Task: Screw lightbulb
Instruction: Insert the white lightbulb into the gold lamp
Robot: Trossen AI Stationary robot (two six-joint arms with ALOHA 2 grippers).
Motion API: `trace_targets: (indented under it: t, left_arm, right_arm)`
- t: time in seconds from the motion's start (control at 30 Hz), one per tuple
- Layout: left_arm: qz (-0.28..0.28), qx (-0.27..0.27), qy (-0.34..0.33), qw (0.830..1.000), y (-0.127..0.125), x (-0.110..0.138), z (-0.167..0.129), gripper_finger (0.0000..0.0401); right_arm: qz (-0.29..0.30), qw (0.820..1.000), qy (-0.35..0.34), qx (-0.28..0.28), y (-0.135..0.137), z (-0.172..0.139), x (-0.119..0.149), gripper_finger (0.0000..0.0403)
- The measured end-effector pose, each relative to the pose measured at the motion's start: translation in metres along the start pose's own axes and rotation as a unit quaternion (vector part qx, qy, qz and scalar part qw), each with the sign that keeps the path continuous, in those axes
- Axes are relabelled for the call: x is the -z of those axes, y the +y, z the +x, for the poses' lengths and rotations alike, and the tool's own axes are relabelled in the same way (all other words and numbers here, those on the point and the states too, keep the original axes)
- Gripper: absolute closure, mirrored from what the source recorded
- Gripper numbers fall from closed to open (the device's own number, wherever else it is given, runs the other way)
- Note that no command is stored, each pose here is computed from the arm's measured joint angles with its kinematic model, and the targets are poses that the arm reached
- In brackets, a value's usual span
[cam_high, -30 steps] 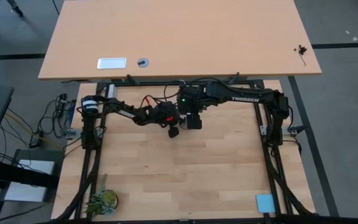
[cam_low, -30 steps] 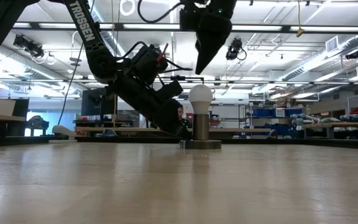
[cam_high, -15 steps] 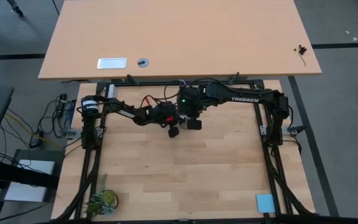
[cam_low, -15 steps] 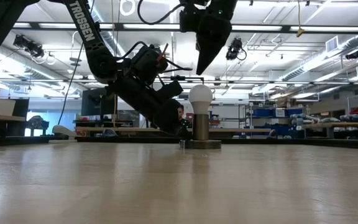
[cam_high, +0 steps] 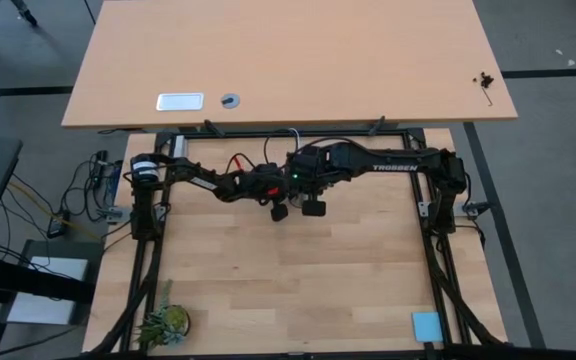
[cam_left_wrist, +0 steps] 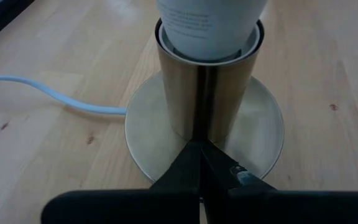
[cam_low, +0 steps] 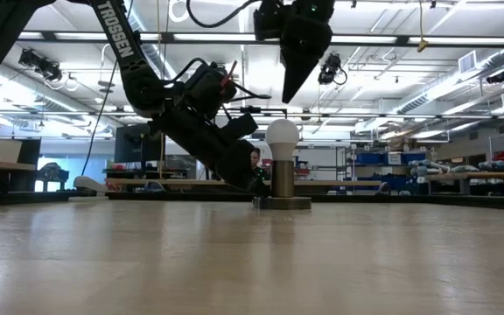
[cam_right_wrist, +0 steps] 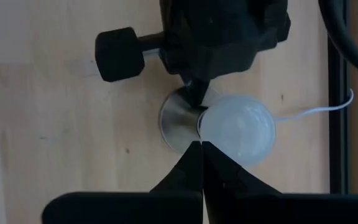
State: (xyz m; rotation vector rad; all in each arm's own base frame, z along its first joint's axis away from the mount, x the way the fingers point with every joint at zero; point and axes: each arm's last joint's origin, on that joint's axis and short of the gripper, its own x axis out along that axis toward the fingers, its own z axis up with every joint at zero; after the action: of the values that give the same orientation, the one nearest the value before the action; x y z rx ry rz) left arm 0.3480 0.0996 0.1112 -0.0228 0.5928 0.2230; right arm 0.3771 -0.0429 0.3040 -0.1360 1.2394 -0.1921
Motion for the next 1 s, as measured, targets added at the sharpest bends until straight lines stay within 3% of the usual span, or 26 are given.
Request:
trace_targets:
  t: [0.2,0.57,0.8,1.0]
  left_arm:
    - [0.004,0.001,0.001,1.0,-0.002,0.0,0.0,0.04]
    - [0.013,-0.003,0.028,1.0,-0.002,-0.009,-0.017,0.04]
    - [0.015,-0.007,0.031,0.999,-0.002,-0.008,-0.017,0.0401]
    - [0.02,0.004,0.041,0.999,-0.003,-0.006,-0.018,0.0401]
  right_arm:
    - [-0.015,1.0,-0.015,-0.001,0.008,0.002,-0.001,0.04]
    - [-0.036,0.998,-0.056,-0.017,0.018,0.015,0.02,0.0402]
    - [0.011,0.991,-0.13,-0.012,0.009,0.008,0.048,0.0402]
    - [0.049,0.98,-0.193,-0.01,0.013,0.027,0.082,0.0402]
